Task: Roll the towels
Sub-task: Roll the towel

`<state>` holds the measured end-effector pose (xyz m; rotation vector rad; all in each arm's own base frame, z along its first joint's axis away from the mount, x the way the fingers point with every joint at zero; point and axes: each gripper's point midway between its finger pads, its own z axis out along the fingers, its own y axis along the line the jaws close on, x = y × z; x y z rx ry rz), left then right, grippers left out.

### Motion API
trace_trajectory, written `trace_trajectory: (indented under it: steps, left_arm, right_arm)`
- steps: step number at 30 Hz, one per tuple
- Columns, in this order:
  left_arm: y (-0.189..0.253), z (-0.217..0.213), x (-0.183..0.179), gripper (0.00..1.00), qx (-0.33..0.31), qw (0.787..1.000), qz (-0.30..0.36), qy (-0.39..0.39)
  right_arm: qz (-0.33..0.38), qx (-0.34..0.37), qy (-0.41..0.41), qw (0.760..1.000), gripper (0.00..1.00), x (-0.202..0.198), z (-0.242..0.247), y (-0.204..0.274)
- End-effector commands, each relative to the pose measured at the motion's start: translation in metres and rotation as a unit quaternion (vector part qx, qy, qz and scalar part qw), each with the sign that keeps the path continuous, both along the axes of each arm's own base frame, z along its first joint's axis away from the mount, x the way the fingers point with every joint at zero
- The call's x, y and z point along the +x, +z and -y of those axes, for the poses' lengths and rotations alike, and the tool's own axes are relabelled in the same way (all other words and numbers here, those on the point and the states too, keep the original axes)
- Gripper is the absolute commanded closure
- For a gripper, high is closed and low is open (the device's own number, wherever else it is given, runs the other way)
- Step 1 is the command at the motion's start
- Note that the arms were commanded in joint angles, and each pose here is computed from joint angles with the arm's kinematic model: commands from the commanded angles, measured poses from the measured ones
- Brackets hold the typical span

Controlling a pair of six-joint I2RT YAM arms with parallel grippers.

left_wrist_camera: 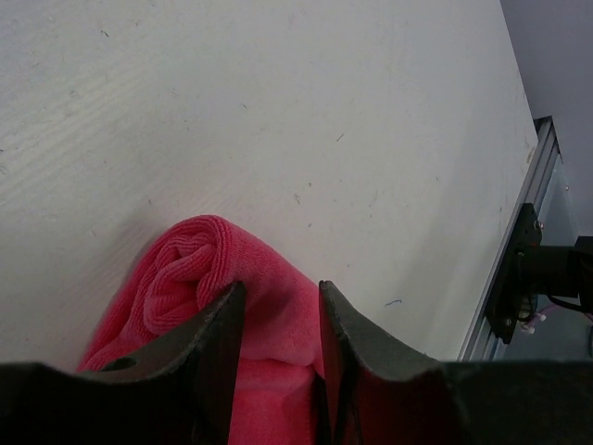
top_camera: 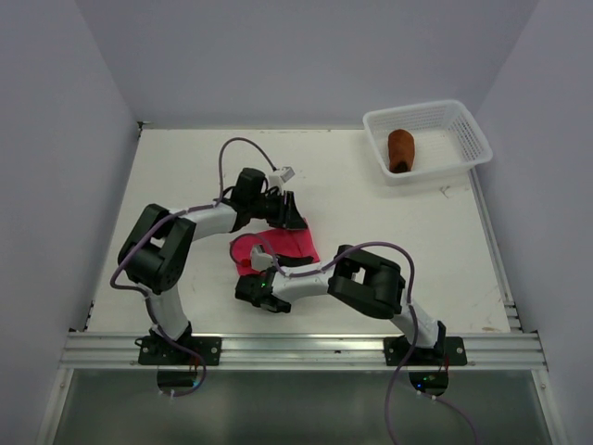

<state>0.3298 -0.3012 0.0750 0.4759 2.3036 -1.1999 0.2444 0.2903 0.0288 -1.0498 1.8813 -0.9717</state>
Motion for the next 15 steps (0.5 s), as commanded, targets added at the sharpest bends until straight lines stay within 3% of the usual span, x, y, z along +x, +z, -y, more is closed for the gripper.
trace_trajectory:
  steps: [1, 7, 11, 14, 15]
  left_arm:
    - [0.002, 0.006, 0.005, 0.59, -0.004, 0.999, 0.029, -0.016]
    - [-0.023, 0.0, 0.013, 0.59, 0.028, 0.999, 0.021, 0.003]
    - [-0.045, 0.0, 0.016, 0.59, 0.036, 0.999, 0.002, 0.012]
    - [-0.057, -0.002, 0.018, 0.59, 0.043, 0.999, -0.009, 0.02]
    - [-0.059, -0.002, 0.019, 0.59, 0.045, 0.999, -0.01, 0.024]
  right_arm:
    - [-0.067, 0.066, -0.016, 0.995, 1.0, -0.012, -0.012, -0.036]
    - [-0.083, 0.1, -0.023, 0.991, 1.0, -0.009, -0.015, -0.034]
    - [-0.11, 0.166, -0.031, 0.979, 1.0, -0.011, -0.02, -0.027]
    - [-0.125, 0.214, -0.04, 0.968, 0.95, -0.011, -0.021, -0.027]
    - [-0.126, 0.228, -0.042, 0.965, 0.9, -0.01, -0.018, -0.02]
